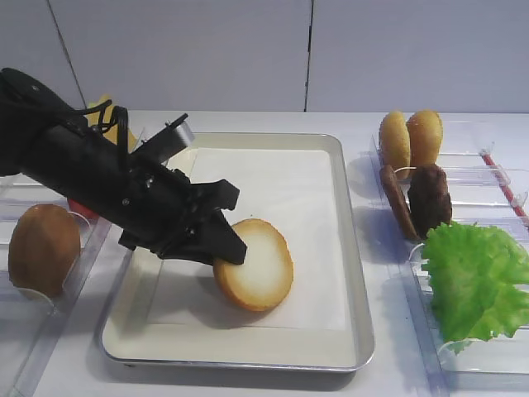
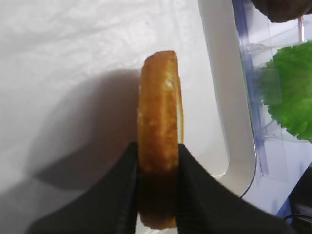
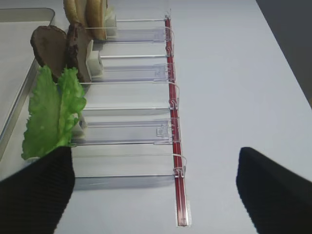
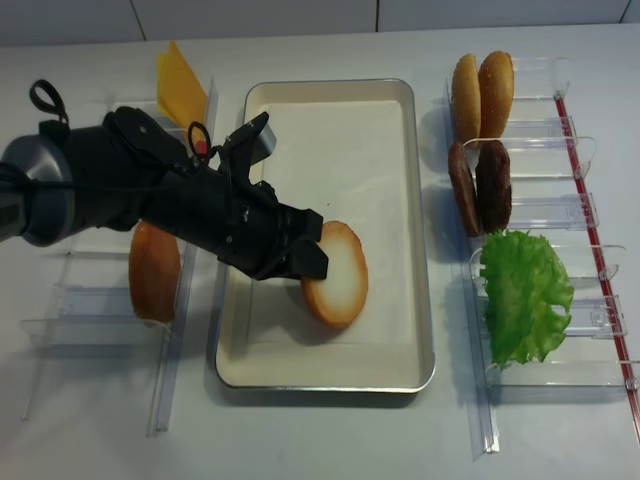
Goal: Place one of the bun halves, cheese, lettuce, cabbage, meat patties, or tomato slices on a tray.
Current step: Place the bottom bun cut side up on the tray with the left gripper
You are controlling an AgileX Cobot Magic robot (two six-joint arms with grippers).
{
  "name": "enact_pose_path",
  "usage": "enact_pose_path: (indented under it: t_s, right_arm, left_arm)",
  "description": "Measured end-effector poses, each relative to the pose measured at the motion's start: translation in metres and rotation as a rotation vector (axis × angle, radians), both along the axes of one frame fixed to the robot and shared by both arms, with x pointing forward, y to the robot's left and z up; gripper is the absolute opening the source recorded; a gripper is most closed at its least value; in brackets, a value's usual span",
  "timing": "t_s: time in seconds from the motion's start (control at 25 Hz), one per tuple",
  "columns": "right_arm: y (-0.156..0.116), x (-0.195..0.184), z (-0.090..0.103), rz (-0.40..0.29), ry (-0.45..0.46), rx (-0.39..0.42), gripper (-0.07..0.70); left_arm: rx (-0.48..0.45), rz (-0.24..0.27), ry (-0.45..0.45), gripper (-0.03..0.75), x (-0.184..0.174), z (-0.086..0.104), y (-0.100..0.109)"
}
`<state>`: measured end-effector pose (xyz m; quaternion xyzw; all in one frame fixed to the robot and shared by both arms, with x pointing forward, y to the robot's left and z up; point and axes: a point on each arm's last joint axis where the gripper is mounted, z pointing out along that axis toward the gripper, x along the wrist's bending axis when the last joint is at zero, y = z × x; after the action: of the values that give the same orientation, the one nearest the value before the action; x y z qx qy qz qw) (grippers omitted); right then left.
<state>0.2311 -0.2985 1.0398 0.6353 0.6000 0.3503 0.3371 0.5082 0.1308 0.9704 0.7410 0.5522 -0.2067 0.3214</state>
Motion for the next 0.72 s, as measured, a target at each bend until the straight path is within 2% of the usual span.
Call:
enact_pose_path:
  t_s: [0.12,0.32,0.48,0.72]
  right_arm:
    - [0.000,0.000,0.000,0.000,0.000,0.000,0.694]
    - [0.000,0.000,0.000,-0.001,0.000,0.002,0.694]
    - [0.000,0.000,0.000,-0.001,0.000,0.002,0.694]
    - [0.000,0.000,0.000,-0.001,0.000,0.002,0.694]
  left_arm:
    - [0.019,-0.025,-0.003,0.236,-0.001,-0.001,0.001]
    - [0.037,-0.028,-0.018,0.391,0.000,-0.002,0.002]
    - [0.104,-0.065,-0.059,0.420,0.005,0.001,0.005]
    - [0.239,-0.095,-0.108,0.424,0.021,0.022,0.010]
